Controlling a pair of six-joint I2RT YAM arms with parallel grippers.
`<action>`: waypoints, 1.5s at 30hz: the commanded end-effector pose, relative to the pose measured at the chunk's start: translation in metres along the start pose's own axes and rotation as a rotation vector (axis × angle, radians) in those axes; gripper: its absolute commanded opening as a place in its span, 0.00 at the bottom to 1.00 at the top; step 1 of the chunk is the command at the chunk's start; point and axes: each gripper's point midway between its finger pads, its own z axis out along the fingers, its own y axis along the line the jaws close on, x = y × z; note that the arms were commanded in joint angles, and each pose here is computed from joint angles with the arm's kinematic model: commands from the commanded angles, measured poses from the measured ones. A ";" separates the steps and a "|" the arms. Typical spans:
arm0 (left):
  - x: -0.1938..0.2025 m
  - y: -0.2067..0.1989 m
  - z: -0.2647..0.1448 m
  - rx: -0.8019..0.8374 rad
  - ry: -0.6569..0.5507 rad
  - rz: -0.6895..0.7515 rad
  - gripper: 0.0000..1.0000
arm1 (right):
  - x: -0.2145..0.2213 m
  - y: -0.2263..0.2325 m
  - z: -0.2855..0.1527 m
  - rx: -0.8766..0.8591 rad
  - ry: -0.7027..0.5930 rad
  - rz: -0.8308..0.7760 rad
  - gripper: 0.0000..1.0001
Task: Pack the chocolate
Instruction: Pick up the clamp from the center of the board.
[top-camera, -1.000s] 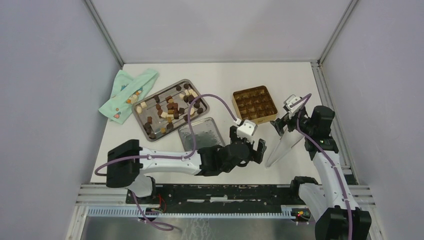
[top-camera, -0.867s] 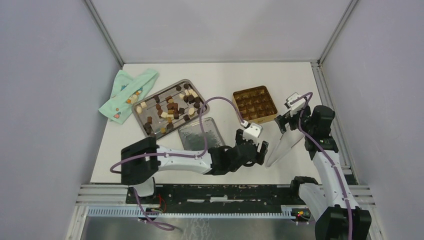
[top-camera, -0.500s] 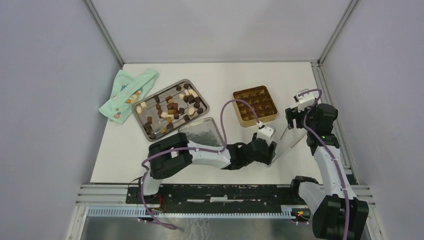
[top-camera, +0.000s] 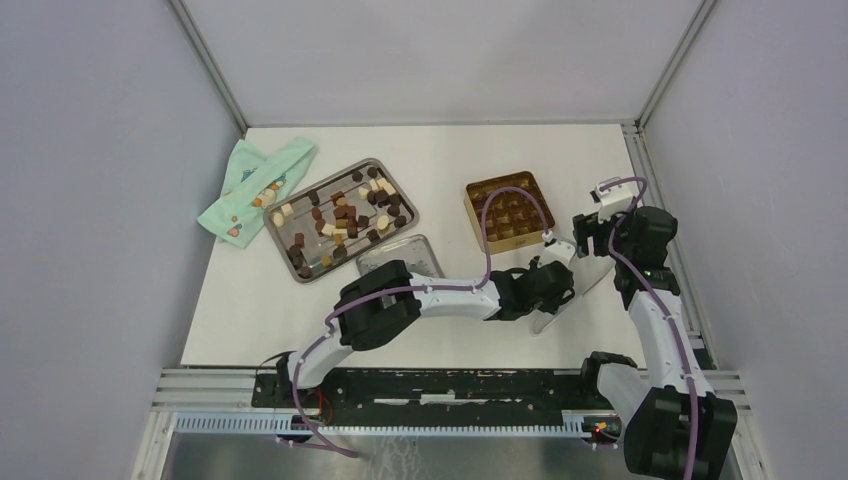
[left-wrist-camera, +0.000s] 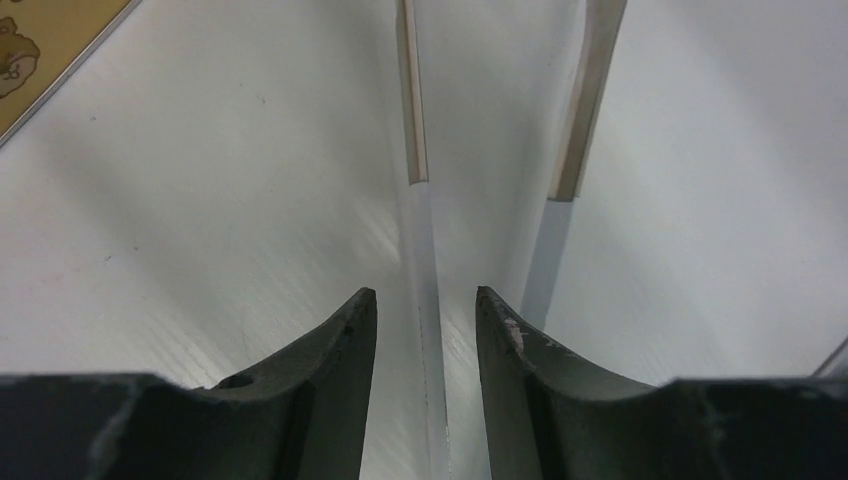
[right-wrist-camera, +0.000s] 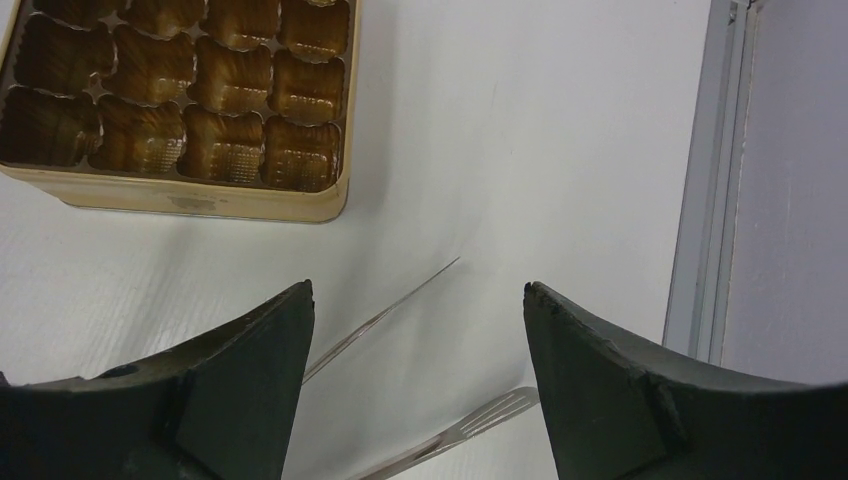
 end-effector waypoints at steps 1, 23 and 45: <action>0.000 0.006 0.006 -0.075 0.027 0.028 0.46 | -0.024 -0.007 -0.002 0.010 -0.062 -0.002 0.82; -0.021 0.020 -0.047 -0.119 -0.045 0.018 0.02 | -0.052 0.041 -0.018 -0.248 -0.211 -0.080 0.83; -0.044 0.081 -0.236 0.234 -0.296 -0.478 0.02 | -0.144 0.161 -0.172 -1.048 -0.647 -0.338 0.91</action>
